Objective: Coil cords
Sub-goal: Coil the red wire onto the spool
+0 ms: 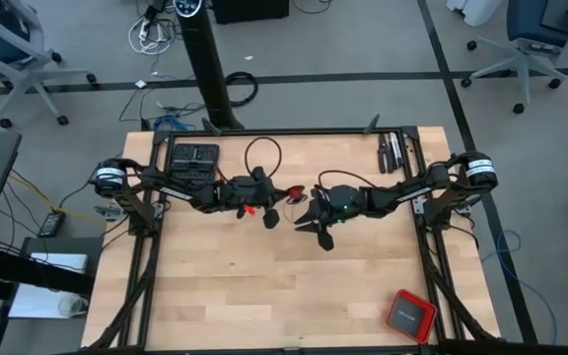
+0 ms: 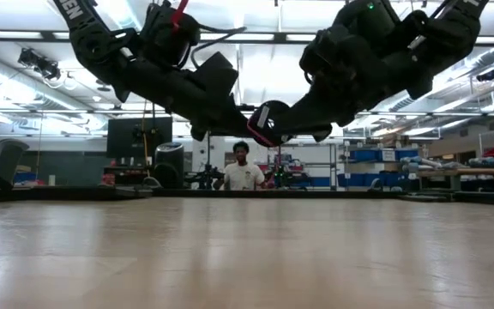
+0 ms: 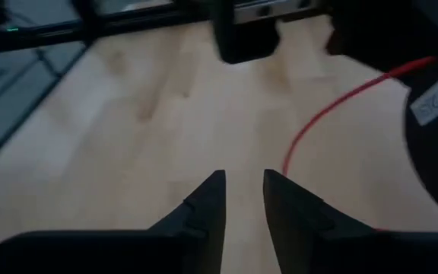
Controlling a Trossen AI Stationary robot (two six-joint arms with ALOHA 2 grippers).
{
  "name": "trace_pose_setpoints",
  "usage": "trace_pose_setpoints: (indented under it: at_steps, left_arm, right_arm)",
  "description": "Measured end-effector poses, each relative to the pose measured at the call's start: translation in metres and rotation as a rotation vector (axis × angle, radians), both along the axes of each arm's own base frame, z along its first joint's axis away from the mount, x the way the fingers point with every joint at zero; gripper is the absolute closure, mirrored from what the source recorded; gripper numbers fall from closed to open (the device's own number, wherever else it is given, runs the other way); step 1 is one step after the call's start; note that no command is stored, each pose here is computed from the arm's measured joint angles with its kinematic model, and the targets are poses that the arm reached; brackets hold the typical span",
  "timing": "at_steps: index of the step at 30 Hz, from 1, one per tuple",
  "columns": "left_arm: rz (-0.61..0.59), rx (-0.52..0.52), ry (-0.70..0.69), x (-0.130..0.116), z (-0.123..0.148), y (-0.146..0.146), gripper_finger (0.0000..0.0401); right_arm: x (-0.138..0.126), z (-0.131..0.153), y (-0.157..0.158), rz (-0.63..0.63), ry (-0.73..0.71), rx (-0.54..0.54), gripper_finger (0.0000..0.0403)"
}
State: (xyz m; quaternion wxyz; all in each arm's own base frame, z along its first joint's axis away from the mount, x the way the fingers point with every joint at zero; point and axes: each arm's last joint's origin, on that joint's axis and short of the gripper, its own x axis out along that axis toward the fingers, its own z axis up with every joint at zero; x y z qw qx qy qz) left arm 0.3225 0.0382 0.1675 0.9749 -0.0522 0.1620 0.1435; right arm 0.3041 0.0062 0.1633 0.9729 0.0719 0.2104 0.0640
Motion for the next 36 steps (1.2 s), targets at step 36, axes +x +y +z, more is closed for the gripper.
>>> trace_pose_setpoints:
  at_steps: [36]
  left_arm:
    - [-0.026, -0.397, -0.091, 0.020, 0.030, 0.019, 0.0401]
  right_arm:
    - [-0.009, -0.010, 0.026, -0.215, 0.142, 0.015, 0.0305]
